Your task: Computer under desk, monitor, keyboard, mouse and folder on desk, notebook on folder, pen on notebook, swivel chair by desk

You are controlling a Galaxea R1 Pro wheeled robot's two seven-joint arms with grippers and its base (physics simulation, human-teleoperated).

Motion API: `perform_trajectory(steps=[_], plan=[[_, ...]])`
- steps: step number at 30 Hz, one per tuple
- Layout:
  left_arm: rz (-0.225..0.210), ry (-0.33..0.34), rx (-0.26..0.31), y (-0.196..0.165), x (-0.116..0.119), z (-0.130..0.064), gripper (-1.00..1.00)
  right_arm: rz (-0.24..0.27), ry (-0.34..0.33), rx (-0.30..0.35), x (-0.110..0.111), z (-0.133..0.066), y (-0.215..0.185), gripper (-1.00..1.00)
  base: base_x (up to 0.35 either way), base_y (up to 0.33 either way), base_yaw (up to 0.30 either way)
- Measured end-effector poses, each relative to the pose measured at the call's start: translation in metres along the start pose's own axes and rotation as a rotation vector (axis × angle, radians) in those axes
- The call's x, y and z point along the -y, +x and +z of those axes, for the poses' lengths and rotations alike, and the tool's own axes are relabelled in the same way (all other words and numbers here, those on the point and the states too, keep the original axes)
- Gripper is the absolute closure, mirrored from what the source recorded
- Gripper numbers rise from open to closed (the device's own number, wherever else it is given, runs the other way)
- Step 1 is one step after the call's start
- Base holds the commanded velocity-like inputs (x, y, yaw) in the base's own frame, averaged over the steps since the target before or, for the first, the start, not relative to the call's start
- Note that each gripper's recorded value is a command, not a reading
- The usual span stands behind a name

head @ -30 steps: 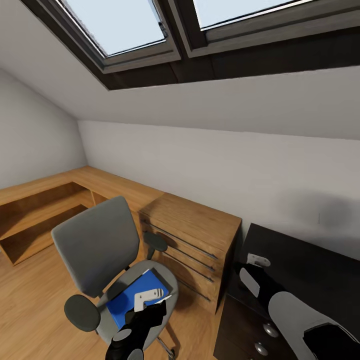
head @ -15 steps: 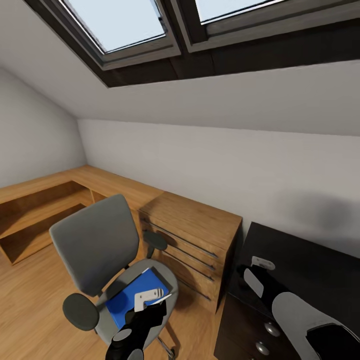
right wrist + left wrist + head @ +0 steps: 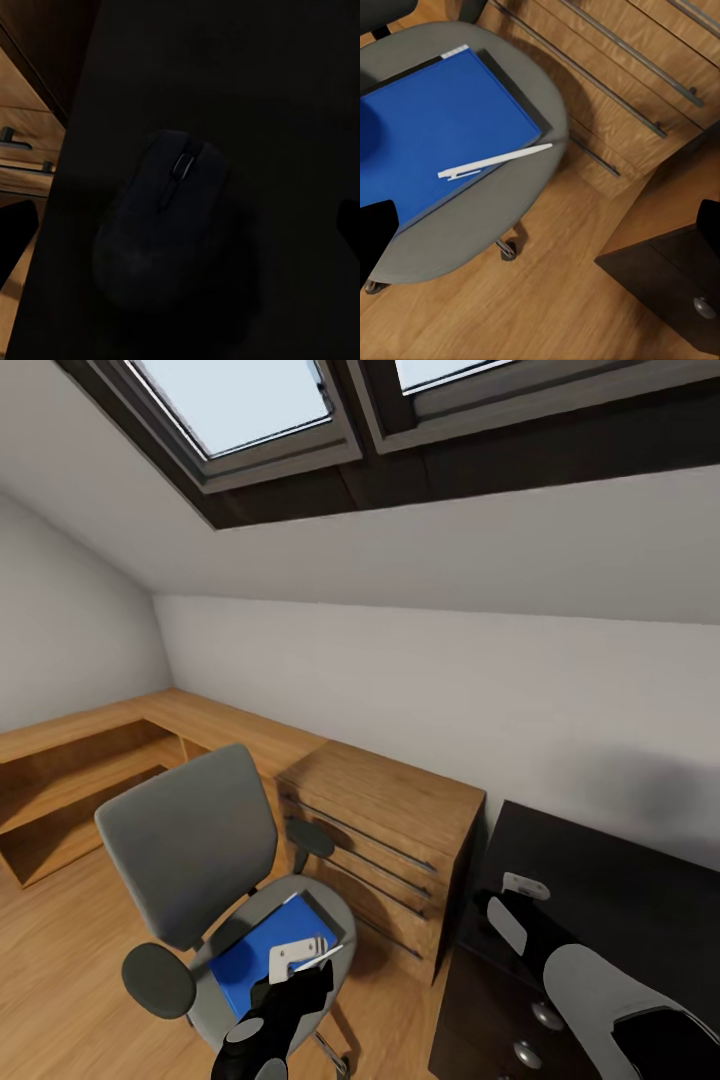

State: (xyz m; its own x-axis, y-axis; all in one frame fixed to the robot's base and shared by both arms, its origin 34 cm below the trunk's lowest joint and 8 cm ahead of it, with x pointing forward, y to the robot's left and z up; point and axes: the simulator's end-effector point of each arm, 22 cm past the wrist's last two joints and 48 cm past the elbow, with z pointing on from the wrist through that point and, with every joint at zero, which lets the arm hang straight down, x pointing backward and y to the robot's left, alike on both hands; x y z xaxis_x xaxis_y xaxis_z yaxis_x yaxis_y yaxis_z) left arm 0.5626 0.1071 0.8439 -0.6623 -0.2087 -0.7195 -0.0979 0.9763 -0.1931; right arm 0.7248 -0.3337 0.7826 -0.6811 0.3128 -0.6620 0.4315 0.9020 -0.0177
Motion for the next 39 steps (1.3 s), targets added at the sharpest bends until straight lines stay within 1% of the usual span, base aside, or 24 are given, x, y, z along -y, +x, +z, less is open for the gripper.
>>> perform_trajectory(steps=[26, 33, 39], plan=[[0.004, 0.003, 0.0, 0.025, -0.005, 0.026, -1.0, -0.001, -0.003, 0.002, -0.004, 0.028, 0.022, -1.0, 0.0, 0.0, 0.0], [0.008, 0.005, -0.001, 0.028, -0.004, 0.026, -1.0, -0.001, -0.003, 0.002, -0.004, 0.029, 0.023, -1.0, 0.0, 0.0, 0.0], [0.014, -0.019, -0.003, 0.036, -0.009, 0.032, -1.0, -0.001, -0.003, 0.002, -0.004, 0.036, 0.029, -1.0, 0.0, 0.0, 0.0]])
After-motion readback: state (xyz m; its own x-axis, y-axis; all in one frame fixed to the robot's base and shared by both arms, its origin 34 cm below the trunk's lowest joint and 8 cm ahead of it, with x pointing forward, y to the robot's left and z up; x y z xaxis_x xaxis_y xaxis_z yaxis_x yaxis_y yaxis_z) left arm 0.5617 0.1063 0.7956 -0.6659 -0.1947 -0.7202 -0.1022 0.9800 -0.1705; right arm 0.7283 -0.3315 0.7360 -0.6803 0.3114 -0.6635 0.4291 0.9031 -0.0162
